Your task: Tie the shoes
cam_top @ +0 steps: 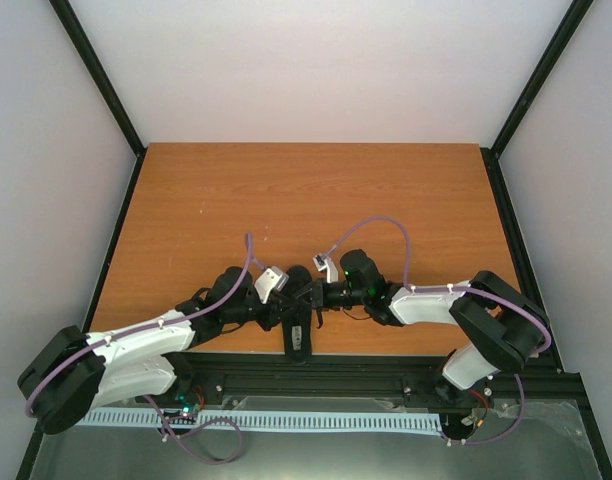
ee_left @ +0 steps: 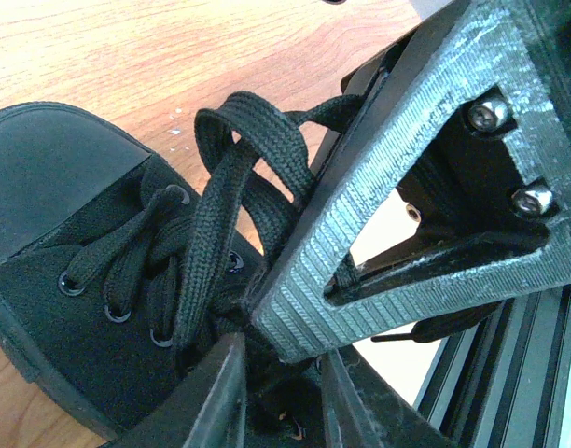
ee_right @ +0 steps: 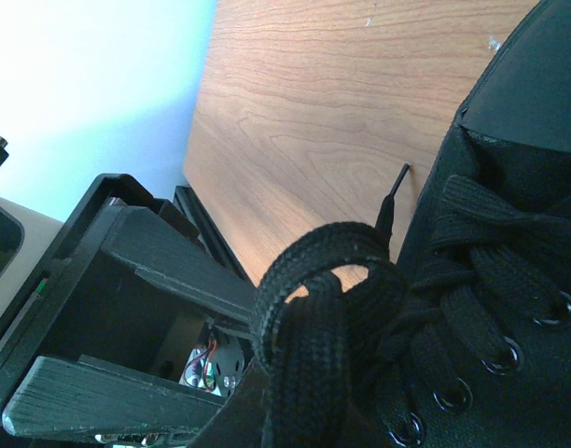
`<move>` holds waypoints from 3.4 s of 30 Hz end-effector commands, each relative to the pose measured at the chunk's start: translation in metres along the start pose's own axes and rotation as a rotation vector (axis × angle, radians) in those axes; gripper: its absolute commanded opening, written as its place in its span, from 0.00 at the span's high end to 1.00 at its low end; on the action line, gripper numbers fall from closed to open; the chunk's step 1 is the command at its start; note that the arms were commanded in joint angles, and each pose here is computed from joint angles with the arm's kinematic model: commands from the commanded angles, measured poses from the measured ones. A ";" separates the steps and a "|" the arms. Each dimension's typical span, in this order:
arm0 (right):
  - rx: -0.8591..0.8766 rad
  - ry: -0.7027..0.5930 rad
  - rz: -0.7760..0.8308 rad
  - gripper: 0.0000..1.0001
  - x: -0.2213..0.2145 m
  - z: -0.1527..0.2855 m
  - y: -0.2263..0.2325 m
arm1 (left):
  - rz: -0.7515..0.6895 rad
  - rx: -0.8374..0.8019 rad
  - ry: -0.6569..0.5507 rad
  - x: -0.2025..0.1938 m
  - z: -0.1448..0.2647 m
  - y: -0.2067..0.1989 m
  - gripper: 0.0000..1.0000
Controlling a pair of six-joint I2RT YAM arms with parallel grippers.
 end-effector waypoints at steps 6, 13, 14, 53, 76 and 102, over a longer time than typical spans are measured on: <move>0.045 -0.025 0.026 0.97 0.005 0.003 0.009 | -0.036 -0.074 -0.084 0.029 0.001 -0.022 0.91; -0.002 -0.038 0.032 0.97 0.004 0.007 0.001 | 0.036 -0.004 -0.132 0.030 0.015 -0.013 0.99; -0.019 -0.041 0.036 0.96 0.004 0.009 -0.001 | 0.048 0.002 -0.141 0.031 0.018 -0.013 0.99; -0.164 0.104 0.423 0.71 -0.029 0.025 -0.047 | 0.258 0.101 -0.006 0.028 0.019 -0.009 0.99; -0.430 0.051 0.245 0.97 -0.024 0.037 -0.088 | 0.487 -0.080 0.040 0.074 0.061 -0.073 0.99; -0.899 -0.138 0.137 0.97 -0.022 0.130 -0.122 | 0.557 0.629 0.078 0.011 0.116 0.037 0.99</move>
Point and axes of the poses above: each gripper's point midway between its finger pads, its own z axis back along the fingers, its own y axis along the line the jaws close on, x = y × z, the point moved 2 cm from there along z, back along the fingers, and after that the axes turned 8 degrees about z, right-handed, at the moved point
